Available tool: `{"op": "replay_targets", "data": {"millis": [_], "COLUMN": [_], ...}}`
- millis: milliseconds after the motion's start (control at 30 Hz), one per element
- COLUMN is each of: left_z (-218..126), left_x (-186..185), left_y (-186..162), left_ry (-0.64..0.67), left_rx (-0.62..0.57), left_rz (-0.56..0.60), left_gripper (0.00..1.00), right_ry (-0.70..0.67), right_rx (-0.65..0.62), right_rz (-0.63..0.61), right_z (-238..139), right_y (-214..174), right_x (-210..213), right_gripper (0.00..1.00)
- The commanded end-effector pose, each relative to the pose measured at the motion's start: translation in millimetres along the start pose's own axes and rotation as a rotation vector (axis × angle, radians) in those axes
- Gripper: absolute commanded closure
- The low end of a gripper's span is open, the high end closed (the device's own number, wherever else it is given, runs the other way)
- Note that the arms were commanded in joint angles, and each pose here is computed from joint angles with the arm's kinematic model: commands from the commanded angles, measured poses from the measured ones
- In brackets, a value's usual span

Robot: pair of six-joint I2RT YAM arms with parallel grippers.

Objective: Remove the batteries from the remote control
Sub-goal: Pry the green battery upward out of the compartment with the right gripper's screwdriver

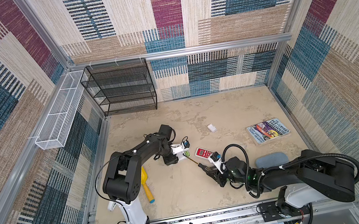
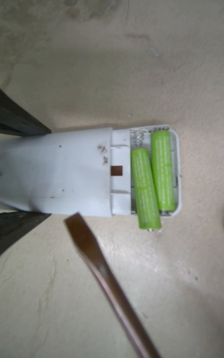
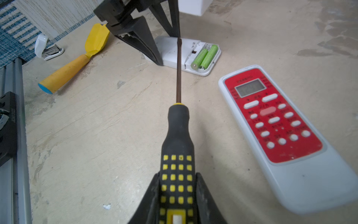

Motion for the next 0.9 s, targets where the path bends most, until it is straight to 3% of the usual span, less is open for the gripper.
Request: {"op": "replay_targets", "data": {"millis": [0, 300, 867], "left_z": [8.5, 7.8, 5.4], "left_x": [-12.1, -13.4, -14.3], "left_y": [-14.4, -15.0, -16.3], "left_ry": [-0.071, -0.074, -0.075], "left_rx": [0.100, 0.096, 0.110], "left_rz": [0.005, 0.009, 0.015], "left_gripper": [0.51, 0.50, 0.50], "right_ry": [0.053, -0.035, -0.109], "right_rx": [-0.004, 0.058, 0.089], "right_rz": [-0.005, 0.077, 0.086], "right_z": [3.2, 15.0, 9.7], "right_y": [6.0, -3.9, -17.7], "right_x": [5.3, -2.5, -9.7], "right_gripper": [1.00, 1.00, 1.00]}}
Point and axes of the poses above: each gripper's point midway between its finger pads, its own z axis out along the fingers, its own x axis along the line the jaws close on, y = z × x, the point moved 10 cm from there along -z, back along the fingers, and after that the axes turned 4 degrees about -z, right-handed, at the moved point
